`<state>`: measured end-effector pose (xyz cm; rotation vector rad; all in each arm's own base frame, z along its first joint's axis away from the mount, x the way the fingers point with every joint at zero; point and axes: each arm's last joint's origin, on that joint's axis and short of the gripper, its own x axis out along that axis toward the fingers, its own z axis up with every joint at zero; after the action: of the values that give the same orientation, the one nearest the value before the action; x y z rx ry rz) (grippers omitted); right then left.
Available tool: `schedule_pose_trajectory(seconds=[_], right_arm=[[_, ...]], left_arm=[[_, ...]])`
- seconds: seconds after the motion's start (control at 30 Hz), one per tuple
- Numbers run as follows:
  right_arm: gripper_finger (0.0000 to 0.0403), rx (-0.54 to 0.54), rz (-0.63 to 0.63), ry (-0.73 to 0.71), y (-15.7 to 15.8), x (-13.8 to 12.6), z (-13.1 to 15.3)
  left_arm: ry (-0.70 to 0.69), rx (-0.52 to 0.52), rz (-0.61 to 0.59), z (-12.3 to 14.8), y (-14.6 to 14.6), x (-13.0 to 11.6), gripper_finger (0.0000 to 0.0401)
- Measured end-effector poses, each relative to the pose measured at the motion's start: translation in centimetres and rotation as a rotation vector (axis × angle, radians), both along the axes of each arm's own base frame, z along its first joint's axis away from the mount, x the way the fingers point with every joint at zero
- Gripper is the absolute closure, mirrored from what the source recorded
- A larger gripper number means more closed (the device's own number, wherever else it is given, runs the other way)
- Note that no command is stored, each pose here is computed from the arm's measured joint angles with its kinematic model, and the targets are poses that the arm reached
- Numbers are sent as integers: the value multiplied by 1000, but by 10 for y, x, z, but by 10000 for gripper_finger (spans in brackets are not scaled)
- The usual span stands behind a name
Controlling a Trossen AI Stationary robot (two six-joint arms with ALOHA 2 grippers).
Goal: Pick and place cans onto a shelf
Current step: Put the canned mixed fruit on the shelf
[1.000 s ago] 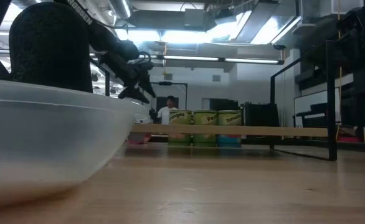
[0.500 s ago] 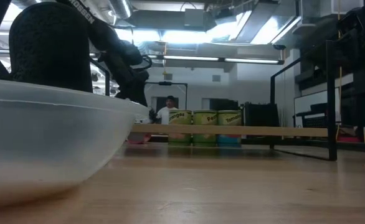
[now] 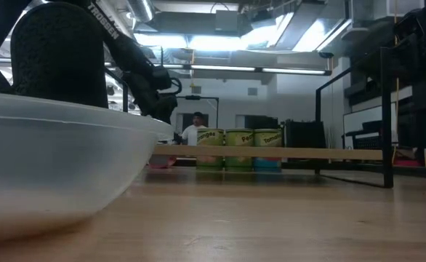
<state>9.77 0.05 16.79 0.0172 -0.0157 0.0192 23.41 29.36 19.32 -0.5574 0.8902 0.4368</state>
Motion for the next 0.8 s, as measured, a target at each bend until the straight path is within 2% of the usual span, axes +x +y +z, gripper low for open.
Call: schedule_pose_trajectory(seconds=[0.47,0.8], right_arm=[[357,0,0,0,0,0,0],[357,0,0,0,0,0,0]], left_arm=[[8,7,-41,0,-4,4,216],[60,-68,-71,-29,-8,16,216]])
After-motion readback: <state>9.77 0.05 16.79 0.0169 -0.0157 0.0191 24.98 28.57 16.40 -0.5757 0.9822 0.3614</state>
